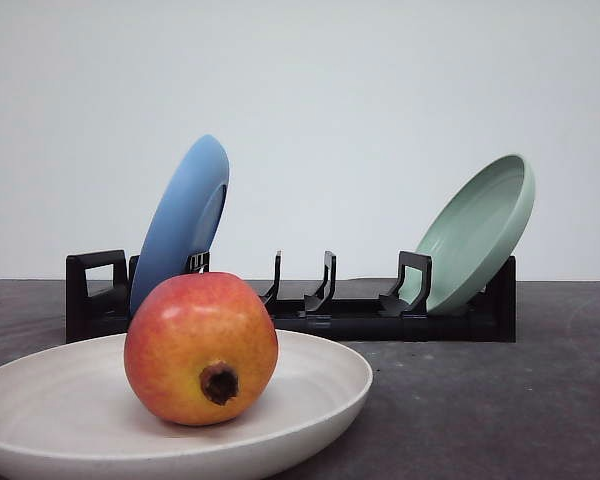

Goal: Place pomegranate in white plate

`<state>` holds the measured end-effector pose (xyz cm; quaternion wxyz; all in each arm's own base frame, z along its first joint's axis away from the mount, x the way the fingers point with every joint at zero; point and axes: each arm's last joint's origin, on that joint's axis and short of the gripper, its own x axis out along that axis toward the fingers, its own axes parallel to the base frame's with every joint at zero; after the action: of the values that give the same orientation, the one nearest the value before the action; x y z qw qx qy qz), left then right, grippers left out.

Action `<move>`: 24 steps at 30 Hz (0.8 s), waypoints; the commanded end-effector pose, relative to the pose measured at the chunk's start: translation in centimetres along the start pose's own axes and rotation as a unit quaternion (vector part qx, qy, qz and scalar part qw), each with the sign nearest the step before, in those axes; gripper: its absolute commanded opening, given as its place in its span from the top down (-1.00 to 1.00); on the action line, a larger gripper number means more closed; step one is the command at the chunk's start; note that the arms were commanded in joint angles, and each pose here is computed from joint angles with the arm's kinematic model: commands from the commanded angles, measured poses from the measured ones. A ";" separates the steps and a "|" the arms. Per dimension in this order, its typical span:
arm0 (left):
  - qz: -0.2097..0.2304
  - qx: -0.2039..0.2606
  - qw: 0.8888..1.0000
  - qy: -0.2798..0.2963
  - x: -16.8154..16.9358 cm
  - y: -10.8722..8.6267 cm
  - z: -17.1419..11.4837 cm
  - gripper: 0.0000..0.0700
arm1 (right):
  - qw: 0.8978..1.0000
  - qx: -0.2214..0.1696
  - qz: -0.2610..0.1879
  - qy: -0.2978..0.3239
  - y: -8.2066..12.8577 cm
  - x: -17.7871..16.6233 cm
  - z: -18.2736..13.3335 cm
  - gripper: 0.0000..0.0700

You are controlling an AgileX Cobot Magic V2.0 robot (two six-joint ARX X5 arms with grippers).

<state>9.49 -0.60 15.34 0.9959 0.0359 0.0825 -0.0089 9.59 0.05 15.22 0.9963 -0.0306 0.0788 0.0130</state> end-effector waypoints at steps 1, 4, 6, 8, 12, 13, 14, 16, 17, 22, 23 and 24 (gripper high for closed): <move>-0.001 -0.002 1.000 0.005 0.1 0.0 -0.4 1.00 | 1.000 0.005 -0.002 -0.005 0.0 0.0 0.0 0.99; -0.001 -0.002 1.000 0.005 0.1 0.0 -0.4 1.00 | 1.000 0.005 -0.002 -0.005 0.0 0.0 0.0 0.99; -0.001 -0.002 1.000 0.005 0.1 0.0 -0.4 1.00 | 1.000 0.005 -0.002 -0.005 0.0 0.0 0.0 0.99; -0.001 -0.002 1.000 0.005 0.1 0.0 -0.4 1.00 | 1.000 0.005 -0.002 -0.005 0.0 0.0 0.0 0.99; -0.001 -0.002 1.000 0.005 0.1 0.0 -0.4 1.00 | 1.000 0.005 -0.002 -0.005 0.0 0.0 0.0 0.99; -0.001 -0.002 1.000 0.005 0.1 0.0 -0.4 1.00 | 1.000 0.005 -0.002 -0.005 0.0 0.0 0.0 0.99; -0.001 -0.002 1.000 0.006 0.1 0.0 -0.4 1.00 | 1.000 0.005 -0.002 -0.005 0.0 0.0 0.0 0.99; -0.001 -0.002 1.000 0.005 0.1 0.0 -0.4 1.00 | 1.000 0.005 -0.002 -0.005 0.0 0.0 0.0 0.99; -0.001 -0.002 1.000 0.005 0.1 0.0 -0.4 1.00 | 1.000 0.005 -0.002 -0.005 0.0 0.0 0.0 0.99; -0.001 -0.002 1.000 0.006 0.1 0.0 -0.4 1.00 | 1.000 0.005 -0.002 -0.005 0.0 0.0 0.0 0.99; -0.001 -0.002 1.000 0.006 0.1 0.0 -0.4 1.00 | 1.000 0.005 -0.002 -0.005 0.0 0.0 0.0 0.99; -0.001 -0.002 1.000 0.006 0.1 0.0 -0.4 1.00 | 1.000 0.005 -0.002 -0.005 0.0 0.0 0.0 0.99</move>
<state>9.49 -0.60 15.34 0.9959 0.0360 0.0825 -0.0089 9.59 0.05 15.22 0.9963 -0.0306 0.0788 0.0130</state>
